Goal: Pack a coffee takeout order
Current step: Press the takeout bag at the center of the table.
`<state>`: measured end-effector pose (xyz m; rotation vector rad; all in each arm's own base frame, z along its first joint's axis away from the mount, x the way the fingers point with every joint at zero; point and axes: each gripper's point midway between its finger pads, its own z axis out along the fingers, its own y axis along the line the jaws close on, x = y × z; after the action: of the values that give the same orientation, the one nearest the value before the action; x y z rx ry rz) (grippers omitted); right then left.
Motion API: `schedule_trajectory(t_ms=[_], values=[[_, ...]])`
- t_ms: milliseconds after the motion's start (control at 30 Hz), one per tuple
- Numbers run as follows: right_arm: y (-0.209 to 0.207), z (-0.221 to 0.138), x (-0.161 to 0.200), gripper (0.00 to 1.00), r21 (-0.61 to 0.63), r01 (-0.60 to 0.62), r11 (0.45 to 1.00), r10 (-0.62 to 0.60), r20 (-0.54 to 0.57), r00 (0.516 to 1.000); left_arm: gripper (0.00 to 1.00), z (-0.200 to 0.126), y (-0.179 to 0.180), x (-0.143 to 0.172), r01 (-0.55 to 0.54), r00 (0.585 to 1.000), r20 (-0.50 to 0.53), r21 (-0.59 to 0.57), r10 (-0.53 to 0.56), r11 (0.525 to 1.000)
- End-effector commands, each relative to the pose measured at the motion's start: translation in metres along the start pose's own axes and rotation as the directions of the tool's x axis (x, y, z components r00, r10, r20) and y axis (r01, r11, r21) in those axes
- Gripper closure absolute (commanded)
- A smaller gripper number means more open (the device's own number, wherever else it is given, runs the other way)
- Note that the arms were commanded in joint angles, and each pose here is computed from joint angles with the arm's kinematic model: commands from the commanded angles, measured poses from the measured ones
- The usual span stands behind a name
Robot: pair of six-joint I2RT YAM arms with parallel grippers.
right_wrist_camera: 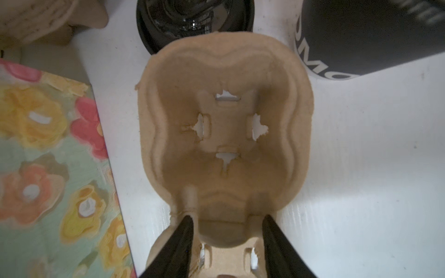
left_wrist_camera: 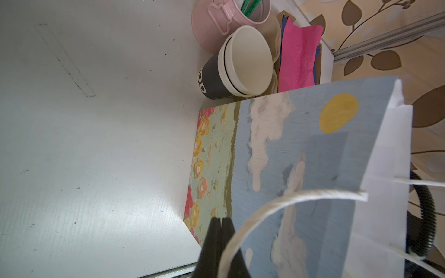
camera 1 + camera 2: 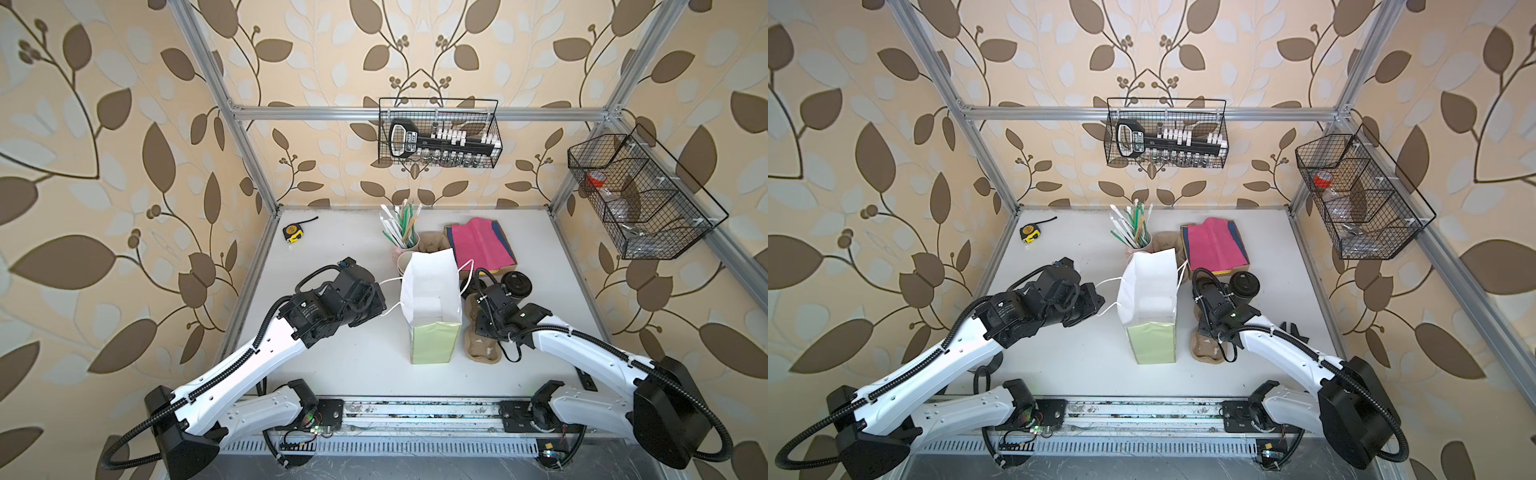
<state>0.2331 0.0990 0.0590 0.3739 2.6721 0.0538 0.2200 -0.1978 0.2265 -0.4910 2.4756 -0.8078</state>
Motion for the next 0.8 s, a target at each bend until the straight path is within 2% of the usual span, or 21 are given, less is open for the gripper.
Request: schedule_trajectory(t_ms=[0,267,767], values=[[-0.005,0.006,0.005,0.52,0.022,0.003,1.000,-0.002,-0.015,1.000,1.00,-0.008,-0.003,-0.005,0.055,0.998,0.032,0.038,-0.056,0.998],[-0.004,0.010,0.005,0.54,0.033,0.011,0.999,-0.011,-0.019,1.000,1.00,-0.008,-0.007,-0.002,0.082,0.995,0.043,0.053,-0.084,0.995],[-0.004,0.007,0.005,0.61,0.027,0.010,1.000,-0.010,-0.018,1.000,1.00,0.016,0.010,0.009,0.077,0.996,0.035,-0.015,-0.077,0.997]])
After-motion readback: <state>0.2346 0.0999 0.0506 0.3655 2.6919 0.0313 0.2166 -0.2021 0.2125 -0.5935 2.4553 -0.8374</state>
